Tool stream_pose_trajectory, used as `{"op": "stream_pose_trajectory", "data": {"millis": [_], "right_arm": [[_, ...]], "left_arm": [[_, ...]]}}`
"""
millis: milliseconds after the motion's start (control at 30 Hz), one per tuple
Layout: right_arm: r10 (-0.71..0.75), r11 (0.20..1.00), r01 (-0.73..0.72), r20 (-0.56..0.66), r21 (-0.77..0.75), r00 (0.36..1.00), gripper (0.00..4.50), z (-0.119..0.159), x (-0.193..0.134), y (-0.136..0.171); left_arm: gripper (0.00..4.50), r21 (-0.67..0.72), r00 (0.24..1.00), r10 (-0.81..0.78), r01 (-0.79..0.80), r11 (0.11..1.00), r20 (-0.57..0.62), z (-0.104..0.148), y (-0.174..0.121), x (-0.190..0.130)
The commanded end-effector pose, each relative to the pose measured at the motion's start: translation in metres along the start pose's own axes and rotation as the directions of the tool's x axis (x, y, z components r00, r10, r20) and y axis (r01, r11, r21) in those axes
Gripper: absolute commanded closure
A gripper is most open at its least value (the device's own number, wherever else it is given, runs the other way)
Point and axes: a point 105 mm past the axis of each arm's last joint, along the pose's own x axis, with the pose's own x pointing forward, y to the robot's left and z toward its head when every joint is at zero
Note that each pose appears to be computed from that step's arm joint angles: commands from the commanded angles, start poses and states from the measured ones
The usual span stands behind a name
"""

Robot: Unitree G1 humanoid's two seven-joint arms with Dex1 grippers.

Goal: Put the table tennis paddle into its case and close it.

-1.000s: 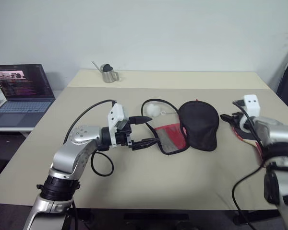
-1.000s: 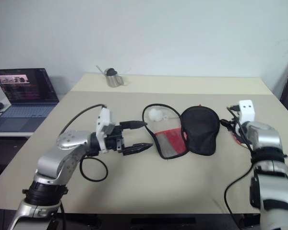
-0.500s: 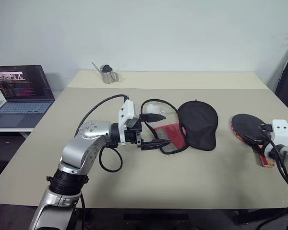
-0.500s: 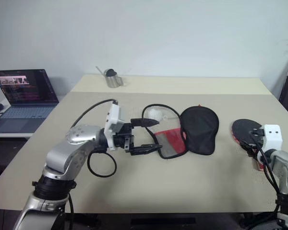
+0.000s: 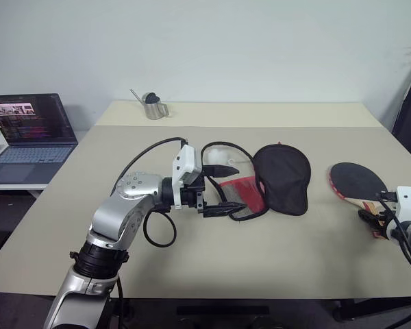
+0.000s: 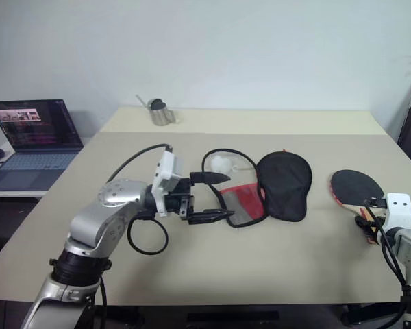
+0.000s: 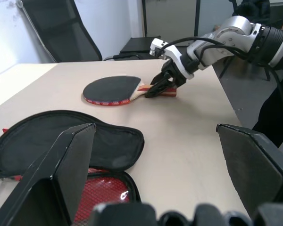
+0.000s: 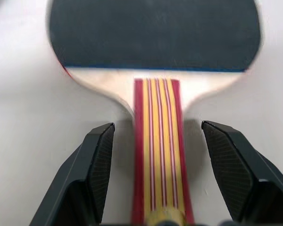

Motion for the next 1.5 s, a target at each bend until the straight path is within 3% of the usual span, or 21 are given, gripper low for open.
{"op": "stream_pose_trajectory", "data": {"millis": [33, 67, 500, 600, 767, 900, 1067, 1300, 1500], "right_arm": [[-0.03, 0.999, 0.031, 0.043, -0.03, 0.999, 0.35, 0.012, -0.005, -0.005], [-0.03, 0.999, 0.031, 0.041, -0.031, 0.999, 0.02, 0.011, -0.003, -0.004], [0.021, 0.999, -0.021, 0.011, -0.029, 1.0, 0.02, 0.005, 0.019, 0.007], [0.028, 0.999, -0.029, -0.022, -0.036, 0.999, 0.61, 0.0, 0.022, 0.011], [0.036, 0.999, -0.038, -0.055, -0.022, 0.998, 2.29, -0.002, 0.023, 0.013], [0.031, 0.999, -0.033, -0.07, -0.025, 0.997, 3.37, -0.003, 0.023, 0.013], [0.011, 1.0, -0.011, -0.034, 0.017, 0.999, 3.39, 0.006, 0.023, 0.011], [0.018, 0.999, -0.022, 0.093, 0.032, 0.995, 3.39, 0.051, 0.012, 0.015], [0.084, 0.996, -0.083, 0.182, -0.011, 0.98, 3.39, 0.086, -0.004, 0.042]], "left_arm": [[0.0, 0.046, 1.0, 0.009, -0.009, 0.999, 0.007, 0.008, 0.0, -0.004], [0.0, 0.047, 1.0, 0.009, -0.009, 0.999, 0.007, 0.008, 0.0, -0.004], [0.0, 0.04, 1.0, 0.02, -0.02, 0.999, -0.001, 0.005, 0.003, -0.006], [0.0, 0.036, 0.999, 0.029, -0.029, 0.999, -0.012, 0.002, 0.003, -0.008], [0.0, 0.036, 0.999, 0.039, -0.038, 0.999, -0.022, 0.001, 0.003, -0.012], [0.0, 0.036, 0.999, 0.044, -0.043, 0.998, -0.031, 0.0, 0.004, -0.014], [0.0, 0.037, 0.998, 0.057, -0.056, 0.998, -0.038, 0.0, 0.005, -0.018], [0.0, 0.029, 0.988, 0.139, -0.137, 0.99, -0.074, -0.004, 0.013, -0.04], [0.0, 0.02, 0.98, 0.174, -0.173, 0.985, -0.099, -0.009, 0.011, -0.052]]}}
